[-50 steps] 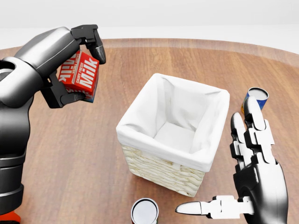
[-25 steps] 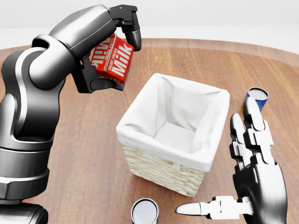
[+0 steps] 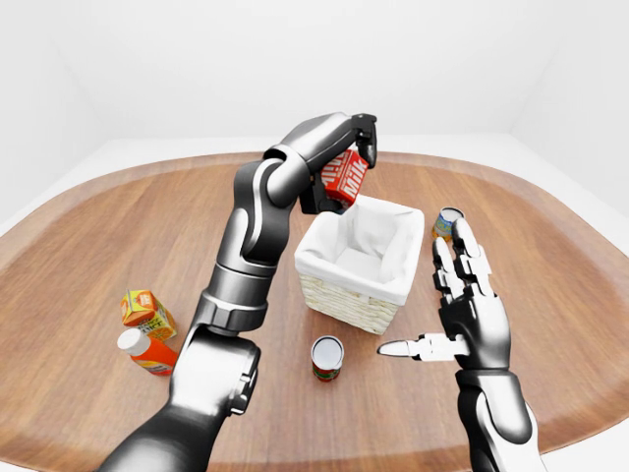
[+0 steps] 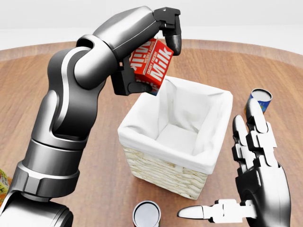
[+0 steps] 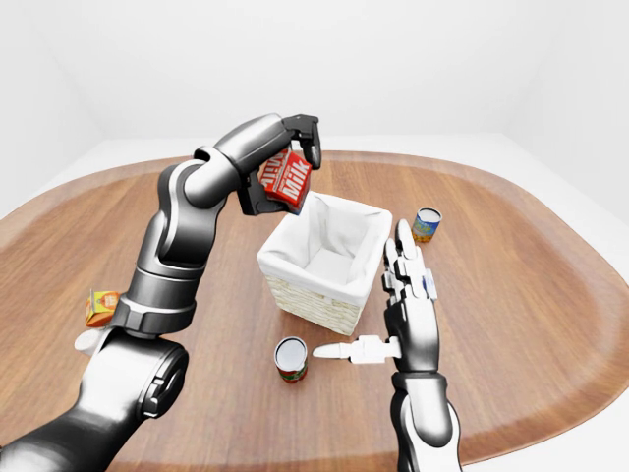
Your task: Pick the milk and place it in the basket.
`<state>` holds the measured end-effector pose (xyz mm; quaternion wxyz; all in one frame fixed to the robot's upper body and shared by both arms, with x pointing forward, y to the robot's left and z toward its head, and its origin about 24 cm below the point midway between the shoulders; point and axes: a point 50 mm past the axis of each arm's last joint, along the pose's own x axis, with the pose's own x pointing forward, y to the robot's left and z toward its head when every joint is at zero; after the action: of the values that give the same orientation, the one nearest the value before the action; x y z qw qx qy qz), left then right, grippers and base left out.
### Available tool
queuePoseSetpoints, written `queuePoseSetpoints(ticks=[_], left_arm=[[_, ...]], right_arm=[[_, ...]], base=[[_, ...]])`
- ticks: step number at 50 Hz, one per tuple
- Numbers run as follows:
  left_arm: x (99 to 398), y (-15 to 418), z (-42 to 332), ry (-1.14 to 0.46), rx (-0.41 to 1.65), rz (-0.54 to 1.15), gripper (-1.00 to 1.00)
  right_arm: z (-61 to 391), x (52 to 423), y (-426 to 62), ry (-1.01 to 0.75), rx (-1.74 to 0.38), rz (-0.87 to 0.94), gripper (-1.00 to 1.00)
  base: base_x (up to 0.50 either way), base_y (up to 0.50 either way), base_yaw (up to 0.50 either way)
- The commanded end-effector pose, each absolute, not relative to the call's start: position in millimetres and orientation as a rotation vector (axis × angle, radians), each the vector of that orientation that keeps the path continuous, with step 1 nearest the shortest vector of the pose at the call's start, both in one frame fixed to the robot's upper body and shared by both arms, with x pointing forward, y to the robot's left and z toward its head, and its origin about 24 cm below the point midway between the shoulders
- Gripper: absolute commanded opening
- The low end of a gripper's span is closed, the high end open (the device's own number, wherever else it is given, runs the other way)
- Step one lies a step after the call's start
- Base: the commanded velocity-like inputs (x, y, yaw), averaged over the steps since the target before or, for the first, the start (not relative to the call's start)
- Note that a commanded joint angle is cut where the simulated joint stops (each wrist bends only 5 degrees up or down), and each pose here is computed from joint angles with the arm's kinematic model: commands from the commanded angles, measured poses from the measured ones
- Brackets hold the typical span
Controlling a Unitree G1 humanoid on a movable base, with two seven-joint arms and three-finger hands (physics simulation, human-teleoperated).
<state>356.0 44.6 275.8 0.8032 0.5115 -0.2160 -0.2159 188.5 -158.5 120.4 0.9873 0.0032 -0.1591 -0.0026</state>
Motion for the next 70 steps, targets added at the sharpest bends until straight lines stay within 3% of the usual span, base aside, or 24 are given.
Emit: queuePoseSetpoints(ticks=[1,27,49,70], left_arm=[[349,21,288,-0.546,1.034,-0.480,-1.00],[362,8,277,-0.516,0.861,-0.509,-1.00],[404,14,259,-0.284,0.687,-0.440,-1.00],[404,-9,250,-0.266,0.709,-0.472,-1.00]], right_arm=[[121,188,-158,-0.320,0.007,-0.003,1.00],[121,188,-157,-0.321,0.007,-0.001,1.00],[121,187,-157,-0.320,0.008,0.001,1.00],[121,186,-157,-0.322,0.011,0.004,1.00]], base=[[0.00,0.00,0.00],[0.00,0.00,0.00],[0.00,0.00,0.00],[0.00,0.00,0.00]])
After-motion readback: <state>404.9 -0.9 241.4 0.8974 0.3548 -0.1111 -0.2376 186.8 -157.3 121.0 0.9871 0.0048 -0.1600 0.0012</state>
